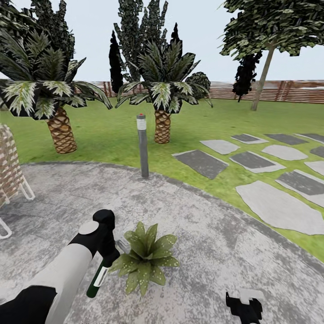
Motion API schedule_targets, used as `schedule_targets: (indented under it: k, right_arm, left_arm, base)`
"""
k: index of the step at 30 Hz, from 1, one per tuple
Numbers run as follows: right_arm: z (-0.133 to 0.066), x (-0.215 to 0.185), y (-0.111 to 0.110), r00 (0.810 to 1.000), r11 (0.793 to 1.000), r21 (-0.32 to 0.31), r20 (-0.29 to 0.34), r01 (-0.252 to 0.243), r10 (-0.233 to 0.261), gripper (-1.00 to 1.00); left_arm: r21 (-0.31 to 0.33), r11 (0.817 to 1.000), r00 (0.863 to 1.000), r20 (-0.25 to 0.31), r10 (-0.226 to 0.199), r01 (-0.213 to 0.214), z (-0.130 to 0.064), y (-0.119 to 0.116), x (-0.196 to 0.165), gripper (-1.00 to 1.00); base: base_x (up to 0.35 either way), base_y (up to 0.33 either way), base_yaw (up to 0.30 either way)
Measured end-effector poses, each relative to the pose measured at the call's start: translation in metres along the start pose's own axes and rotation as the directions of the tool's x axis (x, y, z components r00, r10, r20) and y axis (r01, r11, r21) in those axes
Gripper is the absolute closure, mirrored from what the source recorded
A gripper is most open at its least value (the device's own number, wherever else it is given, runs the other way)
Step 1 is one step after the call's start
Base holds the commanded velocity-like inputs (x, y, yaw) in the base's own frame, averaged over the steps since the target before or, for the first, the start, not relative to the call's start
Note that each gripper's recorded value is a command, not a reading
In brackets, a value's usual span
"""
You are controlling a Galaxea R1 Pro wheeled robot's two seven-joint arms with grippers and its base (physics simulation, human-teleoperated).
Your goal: Pick up the pesticide atomizer in the garden and spray insectifuge to fully cover both potted plants in the garden.
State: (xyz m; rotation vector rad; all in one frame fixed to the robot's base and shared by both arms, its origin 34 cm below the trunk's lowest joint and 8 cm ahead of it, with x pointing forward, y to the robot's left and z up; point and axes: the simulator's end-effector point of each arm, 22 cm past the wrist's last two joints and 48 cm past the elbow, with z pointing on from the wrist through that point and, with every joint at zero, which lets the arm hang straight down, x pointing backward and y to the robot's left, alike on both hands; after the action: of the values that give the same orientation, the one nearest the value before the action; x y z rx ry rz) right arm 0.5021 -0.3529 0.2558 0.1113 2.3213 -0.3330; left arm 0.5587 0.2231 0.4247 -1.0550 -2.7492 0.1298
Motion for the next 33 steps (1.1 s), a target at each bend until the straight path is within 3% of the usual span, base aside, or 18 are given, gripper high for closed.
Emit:
schedule_targets:
  k: [7, 12, 16, 19, 23, 33]
  right_arm:
    - [0.001, 0.001, -0.005, 1.000, 1.000, 0.004, -0.001, 0.007, -0.007, -1.00]
    - [0.001, 0.001, -0.007, 1.000, 1.000, 0.005, -0.001, 0.009, -0.009, -1.00]
    - [0.001, 0.001, -0.007, 1.000, 1.000, 0.005, -0.002, 0.007, -0.007, -1.00]
    - [0.001, 0.001, -0.006, 1.000, 1.000, 0.004, -0.002, 0.007, -0.007, -1.00]
    - [0.001, 0.001, -0.006, 1.000, 1.000, 0.004, -0.002, 0.006, -0.006, -1.00]
    - [0.000, 0.001, -0.003, 1.000, 1.000, 0.002, -0.002, 0.005, -0.005, -1.00]
  left_arm:
    - [0.005, 1.000, 1.000, -0.008, 0.000, 0.000, 0.003, -0.001, 0.002, 1.00]
    - [0.042, 0.999, 0.999, -0.032, 0.009, -0.007, 0.021, -0.018, 0.009, 1.00]
    - [0.155, 0.988, 1.000, -0.001, -0.014, 0.014, 0.044, -0.044, 0.017, 1.00]
    - [0.191, 0.979, 0.997, 0.019, -0.071, 0.066, 0.047, -0.036, 0.027, 1.00]
    - [0.214, 0.972, 0.994, 0.041, -0.105, 0.094, 0.045, -0.031, 0.029, 1.00]
    - [0.208, 0.973, 0.994, 0.037, -0.108, 0.098, 0.045, -0.028, 0.031, 1.00]
  base:
    - [0.199, -0.185, 0.021]
    - [0.124, -0.113, 0.000]
    - [0.006, -0.005, 0.000]
    - [0.000, 0.000, 0.000]
    - [0.000, 0.000, 0.000]
    - [0.000, 0.000, 0.189]
